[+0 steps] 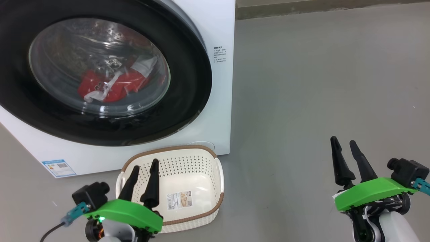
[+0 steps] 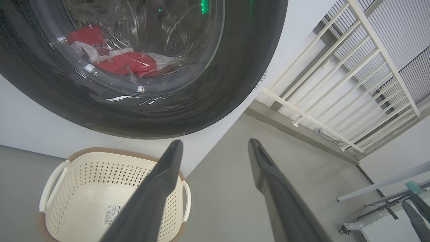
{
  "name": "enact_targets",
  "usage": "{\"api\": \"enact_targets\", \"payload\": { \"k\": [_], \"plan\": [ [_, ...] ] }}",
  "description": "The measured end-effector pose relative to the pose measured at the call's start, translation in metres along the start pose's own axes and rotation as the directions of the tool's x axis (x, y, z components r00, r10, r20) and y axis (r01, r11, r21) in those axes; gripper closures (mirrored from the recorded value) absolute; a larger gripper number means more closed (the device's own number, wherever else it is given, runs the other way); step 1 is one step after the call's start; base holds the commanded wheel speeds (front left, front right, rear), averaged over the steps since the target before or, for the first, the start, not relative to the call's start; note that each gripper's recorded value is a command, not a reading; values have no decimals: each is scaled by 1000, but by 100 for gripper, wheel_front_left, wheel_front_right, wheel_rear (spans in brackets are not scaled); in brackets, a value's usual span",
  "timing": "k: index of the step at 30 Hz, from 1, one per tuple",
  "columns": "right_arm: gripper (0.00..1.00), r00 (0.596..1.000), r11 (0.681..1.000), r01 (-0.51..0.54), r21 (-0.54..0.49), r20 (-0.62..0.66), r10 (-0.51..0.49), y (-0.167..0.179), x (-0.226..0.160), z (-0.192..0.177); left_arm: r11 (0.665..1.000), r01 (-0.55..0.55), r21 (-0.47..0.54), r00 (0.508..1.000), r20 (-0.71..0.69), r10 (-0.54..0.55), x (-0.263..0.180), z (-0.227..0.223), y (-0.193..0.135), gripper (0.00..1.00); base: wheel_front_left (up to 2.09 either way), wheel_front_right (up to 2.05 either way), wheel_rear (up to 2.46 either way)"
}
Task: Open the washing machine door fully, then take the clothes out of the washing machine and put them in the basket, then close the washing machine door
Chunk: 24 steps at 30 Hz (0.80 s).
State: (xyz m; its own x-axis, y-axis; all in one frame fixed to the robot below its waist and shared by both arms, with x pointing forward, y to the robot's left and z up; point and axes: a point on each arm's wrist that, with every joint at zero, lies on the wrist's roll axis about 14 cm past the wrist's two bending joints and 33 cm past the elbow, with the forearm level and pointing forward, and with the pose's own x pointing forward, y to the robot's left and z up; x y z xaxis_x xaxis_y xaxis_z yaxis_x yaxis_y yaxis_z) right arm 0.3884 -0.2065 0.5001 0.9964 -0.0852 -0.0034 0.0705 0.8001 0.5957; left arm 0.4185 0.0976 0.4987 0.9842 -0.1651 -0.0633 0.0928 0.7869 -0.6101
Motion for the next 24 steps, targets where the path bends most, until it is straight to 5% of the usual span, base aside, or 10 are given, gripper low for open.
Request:
{"api": "enact_targets", "payload": {
  "k": [24],
  "plan": [
    [0,994,962,-80,-260,56,98,24,8,17,955,64,291,993,72,-89,14,16,-30,0,0,0,0]
  ]
}}
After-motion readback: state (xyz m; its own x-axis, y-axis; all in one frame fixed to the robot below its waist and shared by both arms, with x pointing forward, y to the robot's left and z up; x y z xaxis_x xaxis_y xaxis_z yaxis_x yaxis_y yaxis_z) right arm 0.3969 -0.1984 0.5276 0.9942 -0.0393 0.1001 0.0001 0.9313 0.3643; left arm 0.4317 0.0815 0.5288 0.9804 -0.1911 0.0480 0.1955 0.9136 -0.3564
